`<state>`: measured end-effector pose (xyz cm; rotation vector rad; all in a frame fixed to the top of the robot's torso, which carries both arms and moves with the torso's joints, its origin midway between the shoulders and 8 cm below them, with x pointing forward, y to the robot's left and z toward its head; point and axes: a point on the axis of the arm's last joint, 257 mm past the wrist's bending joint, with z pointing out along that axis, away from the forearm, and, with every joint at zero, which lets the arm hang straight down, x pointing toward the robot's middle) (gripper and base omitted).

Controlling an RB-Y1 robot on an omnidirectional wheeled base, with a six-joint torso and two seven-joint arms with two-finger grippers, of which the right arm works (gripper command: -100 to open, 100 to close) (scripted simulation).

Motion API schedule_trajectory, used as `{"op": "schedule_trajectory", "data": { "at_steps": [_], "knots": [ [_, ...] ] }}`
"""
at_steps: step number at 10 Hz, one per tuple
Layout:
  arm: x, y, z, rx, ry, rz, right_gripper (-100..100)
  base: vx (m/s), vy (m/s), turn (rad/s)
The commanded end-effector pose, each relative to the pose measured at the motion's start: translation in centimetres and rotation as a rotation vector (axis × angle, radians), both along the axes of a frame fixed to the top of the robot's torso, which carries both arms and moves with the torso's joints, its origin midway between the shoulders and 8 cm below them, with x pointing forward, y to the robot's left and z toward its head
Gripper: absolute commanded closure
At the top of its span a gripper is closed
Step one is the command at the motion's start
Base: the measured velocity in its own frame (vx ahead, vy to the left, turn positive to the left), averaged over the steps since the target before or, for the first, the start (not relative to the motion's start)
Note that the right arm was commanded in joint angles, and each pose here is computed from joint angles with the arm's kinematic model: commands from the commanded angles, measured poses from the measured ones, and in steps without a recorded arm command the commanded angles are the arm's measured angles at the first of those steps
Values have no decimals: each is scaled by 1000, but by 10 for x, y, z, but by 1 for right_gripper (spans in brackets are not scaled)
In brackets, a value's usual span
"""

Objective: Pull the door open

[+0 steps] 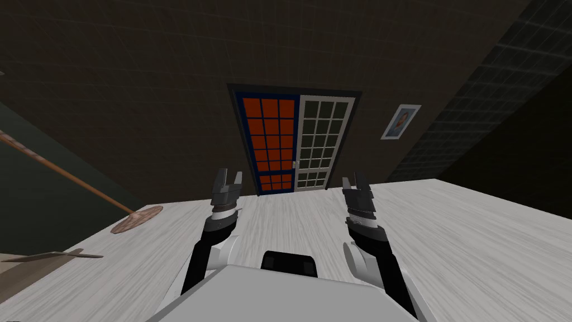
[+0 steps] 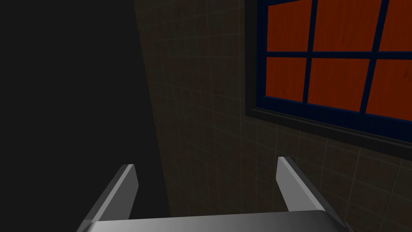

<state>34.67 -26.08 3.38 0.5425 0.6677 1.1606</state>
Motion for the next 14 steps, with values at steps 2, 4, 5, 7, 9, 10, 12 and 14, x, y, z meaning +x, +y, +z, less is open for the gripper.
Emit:
{"op": "schedule_trajectory", "data": {
  "at_steps": [2, 4, 5, 7, 9, 10, 12, 14],
  "knots": [
    [7, 0, -12, -39, 23, -20, -100, 111, 10, 20],
    [15, -1, -25, -83, 48, -43, -100, 136, 0, 17],
    [17, -1, -30, -98, 57, -52, -100, 131, -5, 17],
    [25, -3, -44, -144, 83, -77, -100, 136, 0, 20],
    [31, -5, -55, -178, 102, -96, -100, 108, -5, 18],
    [34, -5, -61, -197, 113, -107, -100, 87, 4, 14],
    [40, -7, -73, -235, 133, -128, -100, 86, 0, 20],
    [46, -10, -86, -275, 155, -150, -100, 106, 11, 19]
  ]
}}
